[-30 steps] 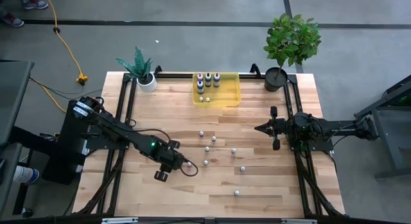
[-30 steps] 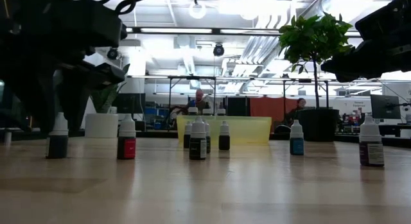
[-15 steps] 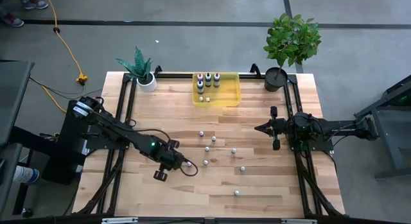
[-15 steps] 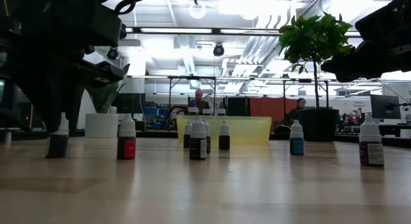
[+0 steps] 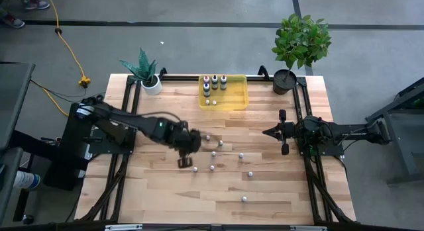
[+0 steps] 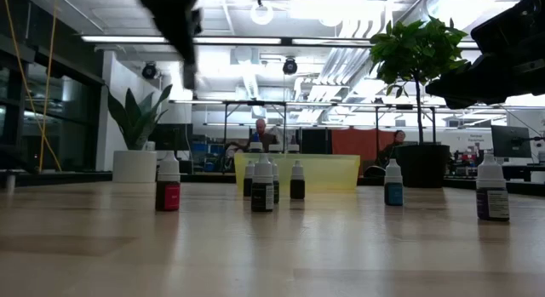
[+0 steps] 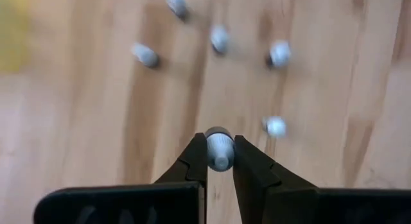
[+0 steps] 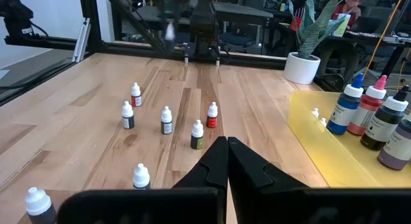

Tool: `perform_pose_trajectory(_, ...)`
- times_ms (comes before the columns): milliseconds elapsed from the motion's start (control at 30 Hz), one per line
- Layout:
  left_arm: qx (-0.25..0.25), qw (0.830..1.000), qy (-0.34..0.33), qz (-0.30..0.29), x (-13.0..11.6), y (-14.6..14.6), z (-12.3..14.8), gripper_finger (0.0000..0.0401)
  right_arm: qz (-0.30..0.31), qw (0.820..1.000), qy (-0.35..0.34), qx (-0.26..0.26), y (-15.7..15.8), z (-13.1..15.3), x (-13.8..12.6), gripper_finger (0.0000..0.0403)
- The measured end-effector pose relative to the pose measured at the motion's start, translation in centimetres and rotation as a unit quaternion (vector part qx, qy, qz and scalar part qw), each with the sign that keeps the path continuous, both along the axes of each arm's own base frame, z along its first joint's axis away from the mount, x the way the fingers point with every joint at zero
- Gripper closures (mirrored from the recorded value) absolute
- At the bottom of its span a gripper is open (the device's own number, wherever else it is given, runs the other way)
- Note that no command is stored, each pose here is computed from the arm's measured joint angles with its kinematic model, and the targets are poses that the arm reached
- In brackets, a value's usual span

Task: Pick & Place food coloring
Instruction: Put the small purple food coloring bottle into the yellow bin

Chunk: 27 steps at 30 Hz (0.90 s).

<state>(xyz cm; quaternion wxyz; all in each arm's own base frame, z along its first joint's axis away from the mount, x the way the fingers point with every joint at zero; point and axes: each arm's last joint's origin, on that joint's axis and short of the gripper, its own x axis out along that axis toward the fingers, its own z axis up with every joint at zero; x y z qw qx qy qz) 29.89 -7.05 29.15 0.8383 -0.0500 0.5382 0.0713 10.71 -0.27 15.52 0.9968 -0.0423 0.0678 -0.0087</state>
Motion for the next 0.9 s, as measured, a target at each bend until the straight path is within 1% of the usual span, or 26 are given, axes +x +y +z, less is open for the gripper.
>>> perform_pose_trajectory(100,-0.016,0.998,-0.028,0.060,0.8,1.7,2.4,0.0371,0.000,1.000,0.000,0.000,0.0,0.0,0.0,0.0402)
perform_pose_trajectory(200,-0.026,0.991,-0.055,0.120,2.1,3.6,3.9,0.0371,0.000,1.000,0.000,0.000,0.0,0.0,0.0,0.0402)
perform_pose_trajectory(267,-0.028,0.986,-0.049,0.155,2.7,5.0,4.1,0.0370,0.000,1.000,0.000,0.000,0.0,0.0,0.0,0.0402)
perform_pose_trajectory(467,-0.031,0.969,-0.077,0.231,5.6,9.8,5.3,0.0370,0.000,1.000,0.002,0.000,0.0,0.0,0.0,0.0402)
perform_pose_trajectory(533,-0.028,0.965,-0.067,0.253,6.3,11.4,5.2,0.0370,0.000,1.000,0.005,0.000,0.0,-0.1,0.0,0.0402)
perform_pose_trajectory(600,-0.028,0.959,-0.077,0.270,7.6,13.0,5.1,0.0370,0.000,1.000,0.004,0.000,0.0,-0.1,0.0,0.0402)
perform_pose_trajectory(633,-0.026,0.957,-0.070,0.280,7.9,13.8,4.9,0.0370,0.000,1.000,0.005,0.000,0.0,-0.1,0.0,0.0402)
perform_pose_trajectory(667,-0.023,0.956,-0.053,0.288,8.2,14.5,4.3,0.0370,0.000,1.000,0.006,0.000,0.0,-0.1,0.1,0.0402)
perform_pose_trajectory(733,-0.023,0.951,-0.059,0.303,9.2,15.9,3.8,0.0370,0.000,1.000,0.006,0.000,0.0,-0.1,0.1,0.0402)
perform_pose_trajectory(800,-0.021,0.947,-0.036,0.318,9.8,17.3,2.5,0.0370,-0.001,1.000,0.010,0.000,0.0,-0.2,0.1,0.0402)
perform_pose_trajectory(900,-0.025,0.938,-0.031,0.343,11.0,19.0,1.0,0.0369,0.000,1.000,0.012,0.000,0.0,-0.2,0.1,0.0402)
